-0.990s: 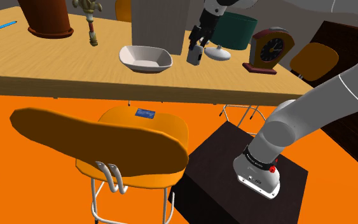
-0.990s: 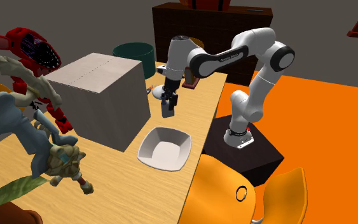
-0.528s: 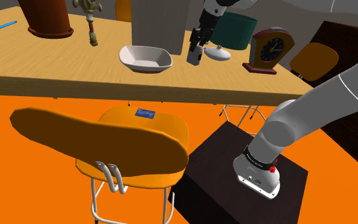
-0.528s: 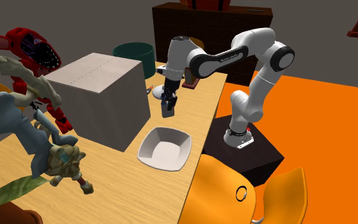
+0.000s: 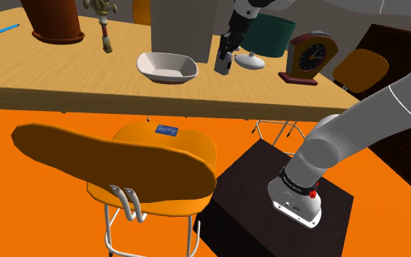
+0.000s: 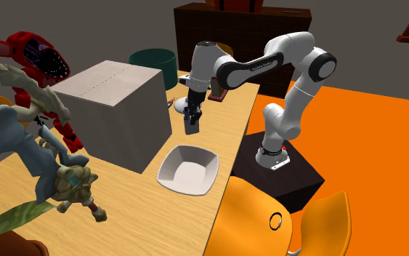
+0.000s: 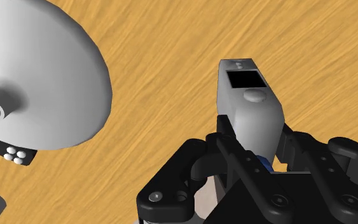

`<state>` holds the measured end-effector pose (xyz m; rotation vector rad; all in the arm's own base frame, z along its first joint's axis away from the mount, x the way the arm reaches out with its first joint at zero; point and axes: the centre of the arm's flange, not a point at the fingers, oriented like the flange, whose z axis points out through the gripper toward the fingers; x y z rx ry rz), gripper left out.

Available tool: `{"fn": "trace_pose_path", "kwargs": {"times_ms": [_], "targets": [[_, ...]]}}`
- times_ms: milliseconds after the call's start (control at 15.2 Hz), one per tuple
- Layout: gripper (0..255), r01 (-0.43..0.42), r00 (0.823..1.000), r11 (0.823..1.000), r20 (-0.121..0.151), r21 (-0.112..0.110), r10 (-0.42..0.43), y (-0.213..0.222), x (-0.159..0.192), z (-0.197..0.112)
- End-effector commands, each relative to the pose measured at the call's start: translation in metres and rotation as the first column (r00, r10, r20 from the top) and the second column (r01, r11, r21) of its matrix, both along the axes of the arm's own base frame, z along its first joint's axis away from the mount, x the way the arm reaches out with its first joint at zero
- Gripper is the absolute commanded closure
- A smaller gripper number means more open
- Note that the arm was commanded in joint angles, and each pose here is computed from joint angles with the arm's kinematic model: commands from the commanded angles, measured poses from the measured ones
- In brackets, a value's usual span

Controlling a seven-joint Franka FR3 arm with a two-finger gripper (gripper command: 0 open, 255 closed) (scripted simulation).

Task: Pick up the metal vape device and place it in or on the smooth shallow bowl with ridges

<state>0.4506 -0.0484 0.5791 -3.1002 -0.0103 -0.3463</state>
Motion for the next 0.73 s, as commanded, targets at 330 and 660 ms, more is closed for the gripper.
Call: {"fn": "trace_pose_path", "kwargs": {"times_ms": [330, 660], "targets": [[255, -0.001, 1.0, 1.0, -0.001, 0.0, 0.001, 0.001, 0.0, 0.026], [255, -0.001, 1.0, 1.0, -0.001, 0.0, 0.001, 0.001, 0.0, 0.052]]}}
